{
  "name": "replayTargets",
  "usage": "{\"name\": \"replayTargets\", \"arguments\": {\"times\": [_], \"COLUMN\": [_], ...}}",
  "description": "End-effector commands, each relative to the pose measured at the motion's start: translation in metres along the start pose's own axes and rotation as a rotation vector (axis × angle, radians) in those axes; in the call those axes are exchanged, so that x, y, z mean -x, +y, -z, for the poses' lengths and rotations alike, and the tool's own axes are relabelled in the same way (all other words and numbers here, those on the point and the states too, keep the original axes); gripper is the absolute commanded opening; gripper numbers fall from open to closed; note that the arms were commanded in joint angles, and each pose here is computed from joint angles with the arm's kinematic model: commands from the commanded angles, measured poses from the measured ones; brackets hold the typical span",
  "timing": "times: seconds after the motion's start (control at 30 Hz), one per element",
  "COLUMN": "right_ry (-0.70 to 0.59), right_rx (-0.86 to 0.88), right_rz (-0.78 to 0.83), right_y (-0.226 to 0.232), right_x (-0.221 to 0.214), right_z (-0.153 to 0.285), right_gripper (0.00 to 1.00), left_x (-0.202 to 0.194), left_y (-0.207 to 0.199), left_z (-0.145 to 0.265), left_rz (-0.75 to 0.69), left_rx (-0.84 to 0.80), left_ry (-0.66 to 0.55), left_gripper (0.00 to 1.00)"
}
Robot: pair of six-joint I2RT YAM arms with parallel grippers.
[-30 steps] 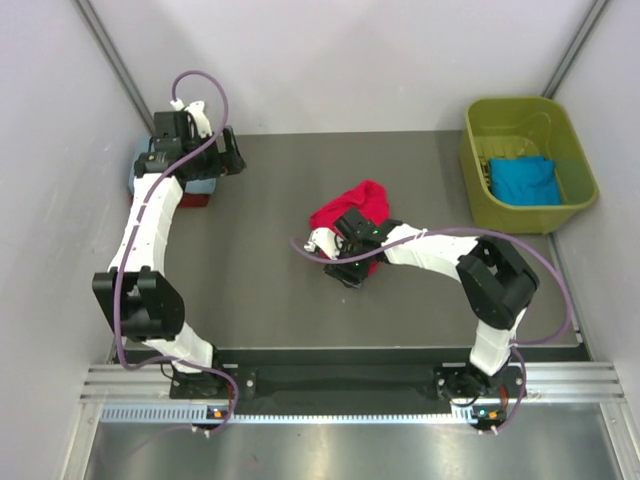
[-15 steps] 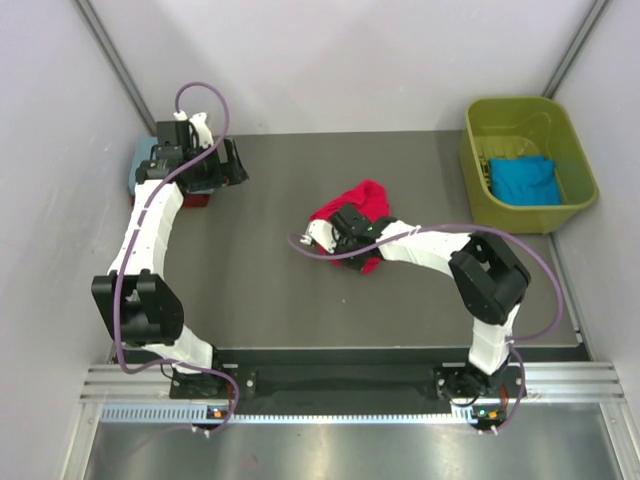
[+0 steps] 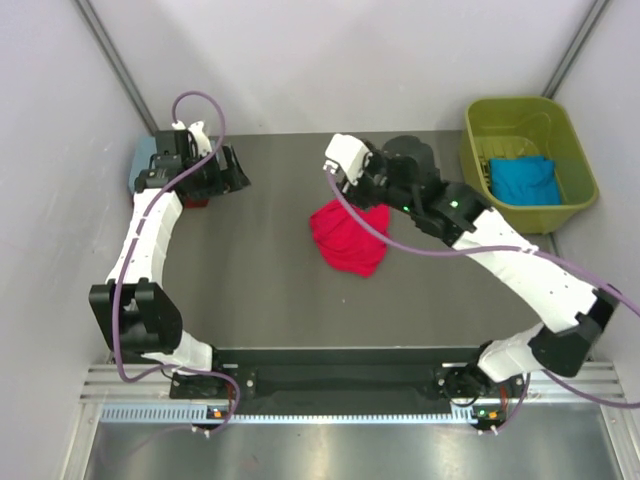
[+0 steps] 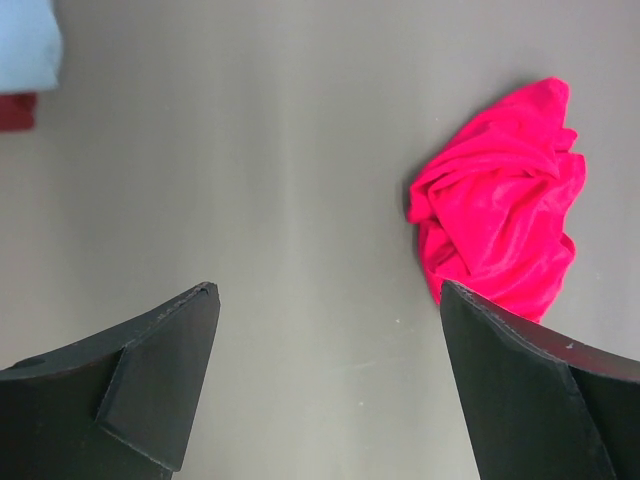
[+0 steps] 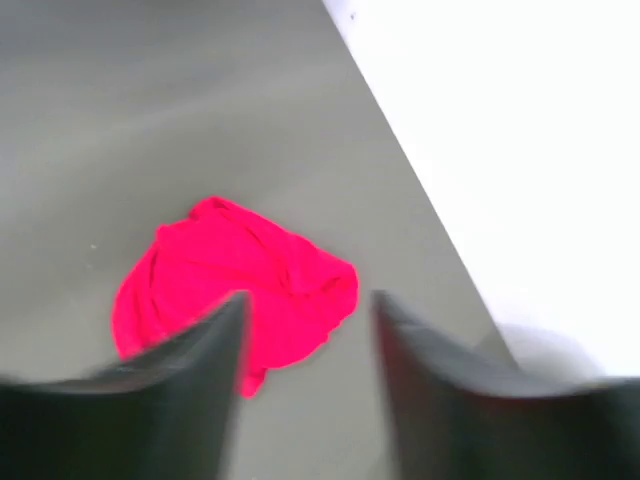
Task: Fold and stack the t-shirts
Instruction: Flatten the tshirt out
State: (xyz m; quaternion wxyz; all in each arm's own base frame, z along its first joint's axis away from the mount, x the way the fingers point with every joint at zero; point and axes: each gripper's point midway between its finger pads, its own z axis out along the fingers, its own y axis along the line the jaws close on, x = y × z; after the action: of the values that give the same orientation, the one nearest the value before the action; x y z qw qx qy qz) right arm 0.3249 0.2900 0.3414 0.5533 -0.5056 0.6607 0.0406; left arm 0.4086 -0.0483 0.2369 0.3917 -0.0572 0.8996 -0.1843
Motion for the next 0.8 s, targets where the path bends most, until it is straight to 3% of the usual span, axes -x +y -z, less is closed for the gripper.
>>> {"name": "replayTargets", "arguments": {"times": [0.0,0.1,0.23,0.77], "right_ry": [0.113,0.18,0.283,0.439], "right_rx": [0.144,0.327,0.434,0.476], "right_rz": [0.03,0.001,-0.061,0.031], "right_y": [0.037,0.09,0.131,0.156], "right_x": [-0.041,-0.078,-0.123,-0.179], "right_z": [0.003,-0.002,-0.011,-0.088], "right_gripper": [0.65,0.67,0.63,0.58], "left_x": [0.012,0.013,0.011,-0.003], "left_y": [-0.014,-0.016,-0.013,0.007], "left_z": [0.013,0.017,0.02,0.029], "left_rz": [0.019,0.017,0.01,0.065], "left_rx": [-0.061,-0.066,-0.047,-0.031], "left_ry": [-0.072,-0.078,-0.079,-0.083], "left_gripper": [0.96,0.96,0.96,0.97]}}
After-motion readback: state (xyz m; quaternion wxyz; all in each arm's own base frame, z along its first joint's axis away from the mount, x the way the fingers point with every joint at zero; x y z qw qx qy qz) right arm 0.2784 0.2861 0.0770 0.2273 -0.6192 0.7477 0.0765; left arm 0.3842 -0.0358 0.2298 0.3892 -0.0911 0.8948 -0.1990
